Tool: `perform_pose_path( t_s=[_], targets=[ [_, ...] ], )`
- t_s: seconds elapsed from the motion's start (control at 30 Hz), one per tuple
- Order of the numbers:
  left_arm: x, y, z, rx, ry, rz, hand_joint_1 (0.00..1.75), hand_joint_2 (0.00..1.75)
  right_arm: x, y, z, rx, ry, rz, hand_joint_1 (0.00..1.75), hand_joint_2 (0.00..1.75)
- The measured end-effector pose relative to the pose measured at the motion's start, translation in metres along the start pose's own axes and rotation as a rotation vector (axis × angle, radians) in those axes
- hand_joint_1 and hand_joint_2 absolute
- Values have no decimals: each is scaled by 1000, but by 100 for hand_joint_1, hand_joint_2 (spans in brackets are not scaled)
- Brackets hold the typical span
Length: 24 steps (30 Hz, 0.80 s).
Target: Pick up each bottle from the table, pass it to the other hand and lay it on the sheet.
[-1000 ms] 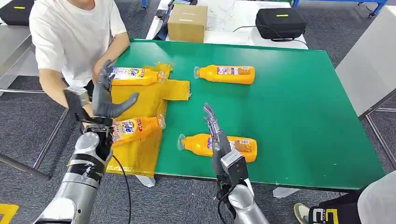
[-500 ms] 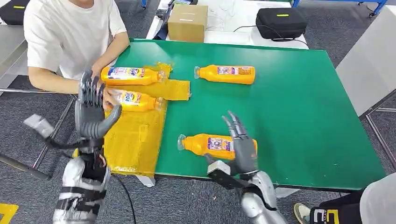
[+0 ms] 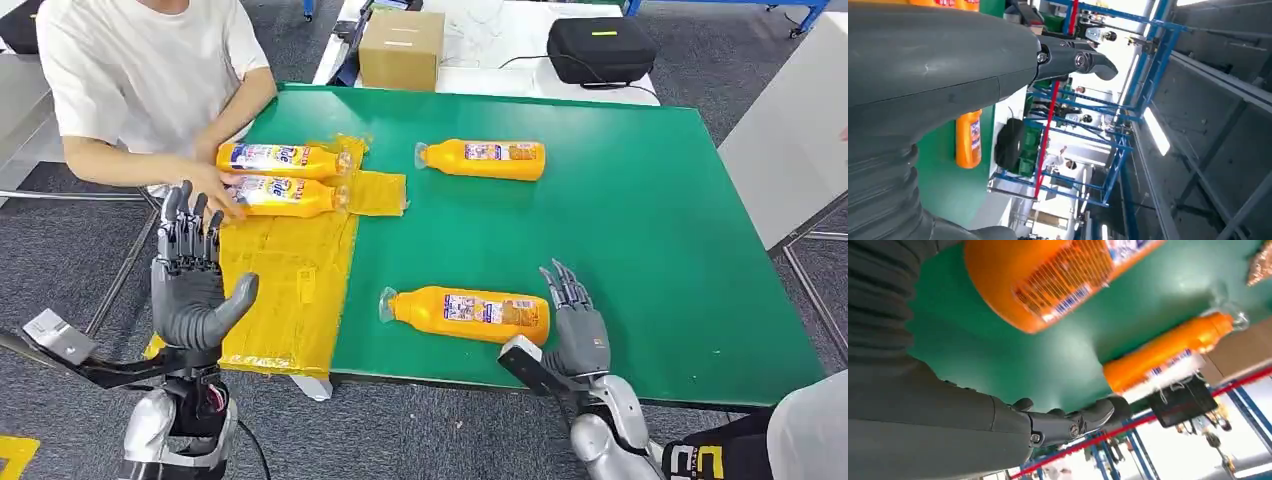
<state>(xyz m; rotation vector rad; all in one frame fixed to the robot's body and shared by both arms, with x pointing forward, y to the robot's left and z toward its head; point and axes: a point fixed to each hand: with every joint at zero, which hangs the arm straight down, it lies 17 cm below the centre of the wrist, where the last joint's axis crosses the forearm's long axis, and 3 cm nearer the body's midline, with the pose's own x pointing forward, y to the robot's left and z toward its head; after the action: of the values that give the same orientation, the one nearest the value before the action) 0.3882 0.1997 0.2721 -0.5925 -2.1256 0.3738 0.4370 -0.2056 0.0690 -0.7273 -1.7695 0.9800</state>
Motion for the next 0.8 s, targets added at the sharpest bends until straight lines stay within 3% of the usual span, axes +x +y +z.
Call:
perform_pose_path(
  t_s=[0.37, 0.8],
  targets=[
    [1, -41, -5, -89, -26, 46, 0, 175, 19, 37, -21, 113, -46, -88, 0, 175],
    [2, -64, -9, -149, -32, 101, 0, 175, 25, 59, -38, 200, -46, -20, 0, 175]
  ],
)
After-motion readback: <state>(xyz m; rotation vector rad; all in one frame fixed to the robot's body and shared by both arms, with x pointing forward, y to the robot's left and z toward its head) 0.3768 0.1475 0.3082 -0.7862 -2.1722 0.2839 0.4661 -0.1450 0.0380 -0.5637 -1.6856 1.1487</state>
